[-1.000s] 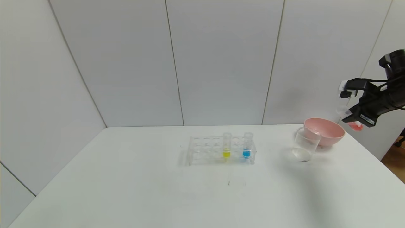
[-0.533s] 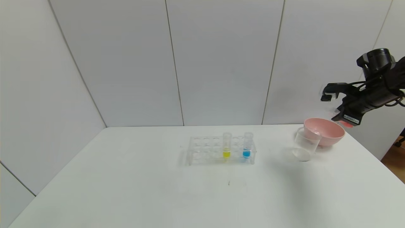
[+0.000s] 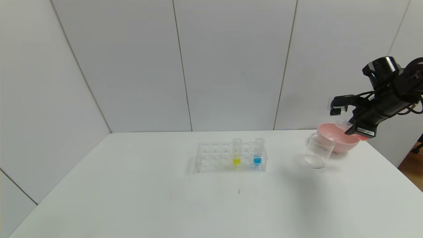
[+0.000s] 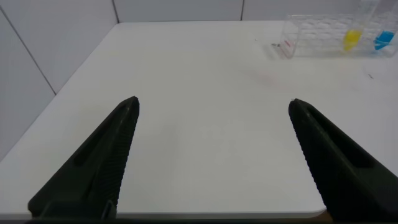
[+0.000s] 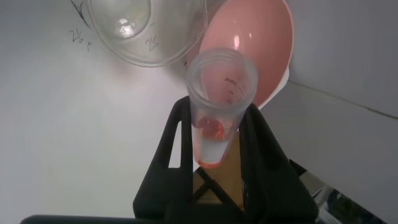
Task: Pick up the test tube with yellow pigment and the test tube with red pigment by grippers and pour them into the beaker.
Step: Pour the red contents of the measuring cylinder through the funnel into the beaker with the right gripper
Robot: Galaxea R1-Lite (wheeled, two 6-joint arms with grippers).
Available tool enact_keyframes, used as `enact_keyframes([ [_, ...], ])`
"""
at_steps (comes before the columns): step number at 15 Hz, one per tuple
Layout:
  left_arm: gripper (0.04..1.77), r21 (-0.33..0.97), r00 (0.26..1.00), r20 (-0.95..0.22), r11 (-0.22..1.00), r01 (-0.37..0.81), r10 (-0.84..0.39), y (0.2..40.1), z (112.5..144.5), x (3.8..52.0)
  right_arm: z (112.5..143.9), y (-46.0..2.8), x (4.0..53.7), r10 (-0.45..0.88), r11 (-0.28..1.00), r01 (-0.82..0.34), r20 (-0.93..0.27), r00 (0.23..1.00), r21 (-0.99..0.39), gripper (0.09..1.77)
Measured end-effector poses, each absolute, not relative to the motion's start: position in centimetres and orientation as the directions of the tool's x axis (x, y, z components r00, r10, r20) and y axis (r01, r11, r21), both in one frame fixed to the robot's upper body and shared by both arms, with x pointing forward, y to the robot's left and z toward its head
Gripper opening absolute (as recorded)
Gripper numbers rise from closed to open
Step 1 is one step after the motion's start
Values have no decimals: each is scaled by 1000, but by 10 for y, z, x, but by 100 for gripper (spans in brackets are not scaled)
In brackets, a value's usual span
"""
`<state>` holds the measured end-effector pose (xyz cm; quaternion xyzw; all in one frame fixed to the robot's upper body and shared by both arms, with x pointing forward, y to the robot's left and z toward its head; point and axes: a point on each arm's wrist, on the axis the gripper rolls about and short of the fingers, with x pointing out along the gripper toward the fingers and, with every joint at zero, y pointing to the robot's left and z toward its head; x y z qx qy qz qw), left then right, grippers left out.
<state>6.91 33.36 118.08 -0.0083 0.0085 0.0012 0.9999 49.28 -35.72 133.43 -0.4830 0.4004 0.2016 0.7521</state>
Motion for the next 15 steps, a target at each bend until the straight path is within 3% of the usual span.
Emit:
enact_keyframes([
  [15, 172, -17, 1000, -17, 1000, -3, 3, 334, 1181, 69, 1320, -340, 499, -152, 384, -728, -817, 556, -567, 50],
])
